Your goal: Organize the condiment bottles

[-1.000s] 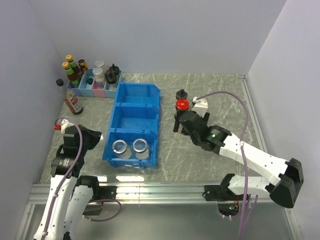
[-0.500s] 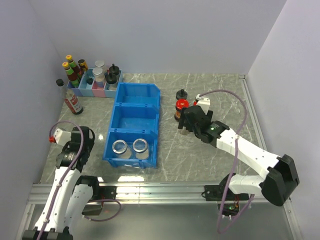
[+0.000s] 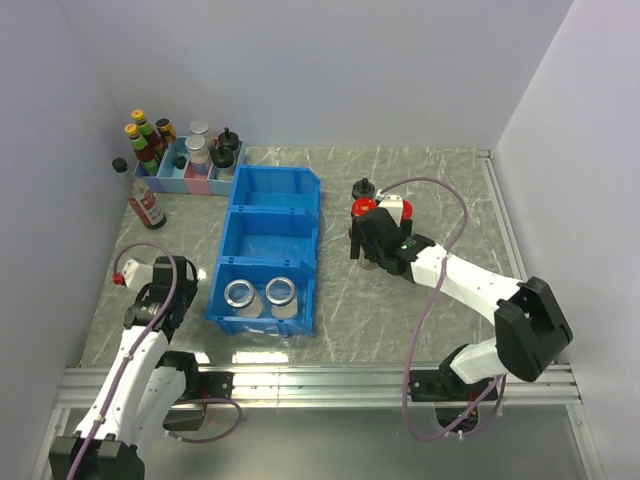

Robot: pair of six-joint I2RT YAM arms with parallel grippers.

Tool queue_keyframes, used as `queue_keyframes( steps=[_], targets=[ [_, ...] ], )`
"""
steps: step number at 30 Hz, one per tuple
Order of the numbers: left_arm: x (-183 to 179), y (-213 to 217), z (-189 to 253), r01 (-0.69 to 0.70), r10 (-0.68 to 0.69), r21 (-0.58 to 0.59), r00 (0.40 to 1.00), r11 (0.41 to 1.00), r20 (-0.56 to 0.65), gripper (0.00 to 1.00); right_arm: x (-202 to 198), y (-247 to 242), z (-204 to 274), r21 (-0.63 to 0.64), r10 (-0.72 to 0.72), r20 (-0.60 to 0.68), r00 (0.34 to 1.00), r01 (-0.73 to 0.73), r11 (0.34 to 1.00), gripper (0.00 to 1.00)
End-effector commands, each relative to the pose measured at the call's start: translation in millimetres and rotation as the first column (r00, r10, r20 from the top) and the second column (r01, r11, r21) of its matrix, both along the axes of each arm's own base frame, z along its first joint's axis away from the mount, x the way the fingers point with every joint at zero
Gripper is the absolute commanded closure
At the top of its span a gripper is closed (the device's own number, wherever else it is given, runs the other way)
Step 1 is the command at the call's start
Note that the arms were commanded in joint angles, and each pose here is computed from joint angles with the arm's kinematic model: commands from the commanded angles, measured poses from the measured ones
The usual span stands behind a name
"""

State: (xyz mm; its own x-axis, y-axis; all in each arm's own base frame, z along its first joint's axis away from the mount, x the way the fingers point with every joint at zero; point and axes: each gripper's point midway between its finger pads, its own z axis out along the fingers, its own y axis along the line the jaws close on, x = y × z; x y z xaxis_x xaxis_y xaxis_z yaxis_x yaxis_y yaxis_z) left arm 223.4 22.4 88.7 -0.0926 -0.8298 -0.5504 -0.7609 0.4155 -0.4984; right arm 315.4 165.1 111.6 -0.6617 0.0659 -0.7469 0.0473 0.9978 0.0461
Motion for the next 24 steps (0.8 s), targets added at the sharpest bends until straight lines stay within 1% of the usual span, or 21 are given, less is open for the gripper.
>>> queue_keyframes(
  steps=[1, 4, 9, 13, 16, 21, 23, 24],
  targets=[
    [11.4, -14.8, -3.2, 0.084, -0.083, -0.035, 0.996, 0.996, 0.025, 1.0, 18.6, 6.1, 8.1, 0.014, 0.0, 0.043, 0.999, 0.0, 1.0, 0.02],
    [10.4, -23.7, -7.6, 0.121, -0.12, -0.068, 0.992, 0.99, 0.026, 1.0, 23.2, 5.7, 5.3, 0.008, -0.003, 0.045, 0.999, 0.003, 1.0, 0.03],
    [7.9, -34.2, -2.4, 0.17, -0.162, -0.103, 0.983, 0.98, 0.081, 1.0, 32.2, 6.2, 4.9, -0.007, -0.001, 0.056, 0.998, 0.001, 1.0, 0.04],
    [5.9, -38.9, -0.9, 0.197, -0.186, -0.115, 0.978, 0.974, 0.096, 1.0, 38.0, 7.9, 1.3, -0.012, 0.012, 0.054, 0.998, -0.012, 1.0, 0.07],
    [2.6, -34.5, -0.3, 0.182, -0.174, -0.098, 0.981, 0.978, 0.083, 1.0, 40.8, 10.0, 1.8, -0.007, 0.019, 0.056, 0.998, -0.019, 1.0, 0.07],
    [5.7, -24.9, 21.0, 0.143, -0.134, -0.059, 0.981, 0.988, 0.138, 1.0, 41.1, 11.3, 2.2, -0.001, 0.025, 0.055, 0.998, -0.025, 1.0, 0.08],
    [7.9, -25.6, 23.7, 0.155, -0.146, -0.051, 0.979, 0.987, 0.143, 1.0, 41.2, 12.1, 2.8, 0.0, 0.027, 0.056, 0.998, -0.027, 1.0, 0.08],
    [8.2, -27.5, 18.7, 0.171, -0.164, -0.051, 0.979, 0.984, 0.118, 1.0, 41.6, 11.9, 2.4, 0.001, 0.026, 0.056, 0.998, -0.026, 1.0, 0.08]
  ],
)
